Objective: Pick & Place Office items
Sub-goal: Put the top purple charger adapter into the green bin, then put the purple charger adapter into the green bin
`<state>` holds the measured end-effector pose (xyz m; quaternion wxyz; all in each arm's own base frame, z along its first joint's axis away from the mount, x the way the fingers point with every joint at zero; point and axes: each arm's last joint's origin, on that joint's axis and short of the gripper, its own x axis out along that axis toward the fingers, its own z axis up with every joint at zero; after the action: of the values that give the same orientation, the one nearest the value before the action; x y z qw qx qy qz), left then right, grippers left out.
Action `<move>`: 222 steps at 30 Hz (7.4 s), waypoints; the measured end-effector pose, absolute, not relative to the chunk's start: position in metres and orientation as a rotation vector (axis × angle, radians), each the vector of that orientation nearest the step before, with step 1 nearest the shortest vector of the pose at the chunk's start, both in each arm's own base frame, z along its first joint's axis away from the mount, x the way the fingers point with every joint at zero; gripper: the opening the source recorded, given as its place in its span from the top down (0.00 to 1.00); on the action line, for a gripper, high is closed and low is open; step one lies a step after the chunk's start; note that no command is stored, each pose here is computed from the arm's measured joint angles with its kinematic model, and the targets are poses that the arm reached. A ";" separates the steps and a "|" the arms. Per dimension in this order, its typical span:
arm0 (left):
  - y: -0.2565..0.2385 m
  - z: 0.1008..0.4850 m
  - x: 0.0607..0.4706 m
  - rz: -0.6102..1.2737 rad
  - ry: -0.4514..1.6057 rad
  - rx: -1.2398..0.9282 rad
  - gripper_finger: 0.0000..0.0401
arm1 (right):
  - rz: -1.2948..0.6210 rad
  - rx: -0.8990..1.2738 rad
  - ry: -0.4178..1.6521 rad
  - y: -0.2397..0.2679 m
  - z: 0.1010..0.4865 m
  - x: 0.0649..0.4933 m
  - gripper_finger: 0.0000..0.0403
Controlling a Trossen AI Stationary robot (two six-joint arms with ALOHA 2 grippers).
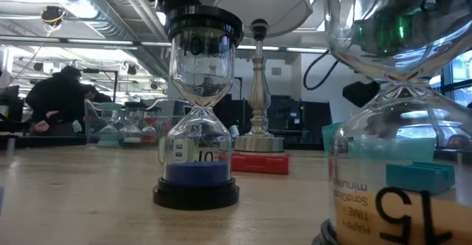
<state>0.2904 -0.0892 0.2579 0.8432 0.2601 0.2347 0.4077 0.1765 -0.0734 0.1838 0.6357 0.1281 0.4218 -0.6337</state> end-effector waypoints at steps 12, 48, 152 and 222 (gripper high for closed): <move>-0.078 0.256 0.295 0.832 0.515 0.488 0.31 | -1.360 0.105 1.022 -0.077 0.169 0.176 0.70; -0.078 0.254 0.293 0.829 0.533 0.490 0.31 | -1.239 0.031 1.253 -0.084 0.137 0.199 0.40; -0.156 0.288 0.273 0.600 0.415 0.366 0.70 | -0.039 -0.428 0.478 0.069 0.276 0.328 0.43; -0.158 0.312 0.302 0.431 0.297 0.490 0.71 | 0.221 -0.400 0.065 0.116 0.310 0.327 0.57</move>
<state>0.3024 -0.1575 0.3123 0.9365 0.2396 0.1452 0.2110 0.3270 0.1163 0.3105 0.9735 -0.1982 0.0323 0.1094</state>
